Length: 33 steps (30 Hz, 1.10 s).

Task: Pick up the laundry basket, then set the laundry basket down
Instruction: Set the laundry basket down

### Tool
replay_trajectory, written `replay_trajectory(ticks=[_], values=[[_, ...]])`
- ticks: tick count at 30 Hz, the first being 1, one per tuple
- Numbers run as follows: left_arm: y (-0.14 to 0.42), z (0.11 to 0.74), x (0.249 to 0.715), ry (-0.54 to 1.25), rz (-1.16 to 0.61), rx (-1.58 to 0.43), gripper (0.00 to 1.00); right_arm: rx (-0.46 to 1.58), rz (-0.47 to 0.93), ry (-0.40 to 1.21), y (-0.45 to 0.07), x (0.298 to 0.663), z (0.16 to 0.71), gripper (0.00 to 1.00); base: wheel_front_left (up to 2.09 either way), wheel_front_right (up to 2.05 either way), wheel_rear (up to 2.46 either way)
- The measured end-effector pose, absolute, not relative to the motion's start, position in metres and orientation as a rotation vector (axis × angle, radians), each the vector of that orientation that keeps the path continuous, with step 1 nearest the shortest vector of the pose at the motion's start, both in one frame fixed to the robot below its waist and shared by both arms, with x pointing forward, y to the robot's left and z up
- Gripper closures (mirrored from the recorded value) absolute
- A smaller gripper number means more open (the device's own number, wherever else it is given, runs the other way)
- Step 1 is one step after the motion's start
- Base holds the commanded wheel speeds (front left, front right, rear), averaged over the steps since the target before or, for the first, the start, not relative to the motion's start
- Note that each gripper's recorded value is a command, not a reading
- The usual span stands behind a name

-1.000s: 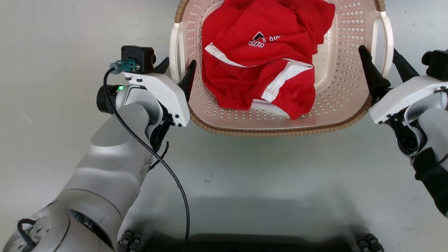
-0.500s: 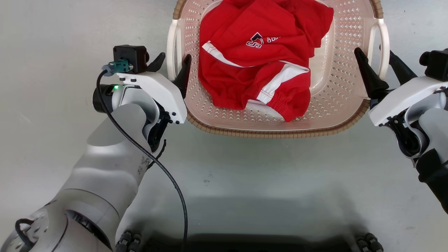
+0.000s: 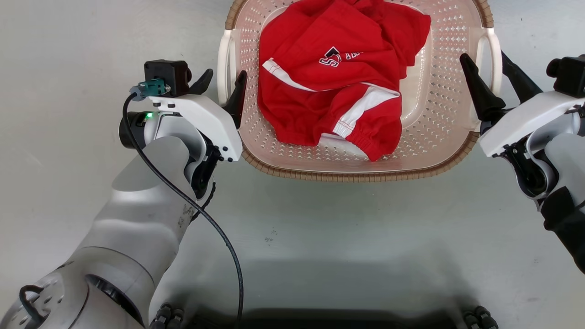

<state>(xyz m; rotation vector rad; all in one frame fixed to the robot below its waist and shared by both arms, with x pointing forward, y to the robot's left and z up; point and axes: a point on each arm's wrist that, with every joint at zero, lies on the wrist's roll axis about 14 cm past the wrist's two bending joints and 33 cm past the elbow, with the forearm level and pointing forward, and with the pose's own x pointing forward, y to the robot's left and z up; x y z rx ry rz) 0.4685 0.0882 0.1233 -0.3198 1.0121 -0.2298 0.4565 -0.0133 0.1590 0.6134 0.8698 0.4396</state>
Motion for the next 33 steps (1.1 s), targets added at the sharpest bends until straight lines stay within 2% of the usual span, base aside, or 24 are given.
replay_trajectory(ticks=[22,33], values=[[0.102,0.149,0.466,0.991,-0.178,-0.321,0.0,0.545,0.391,0.814,-0.03,0.476,0.183,0.0,0.0,0.0,0.0],[0.117,0.183,0.459,0.955,-0.141,-0.315,0.0,0.492,0.401,0.747,-0.031,0.486,0.223,0.0,0.0,0.0,0.0]])
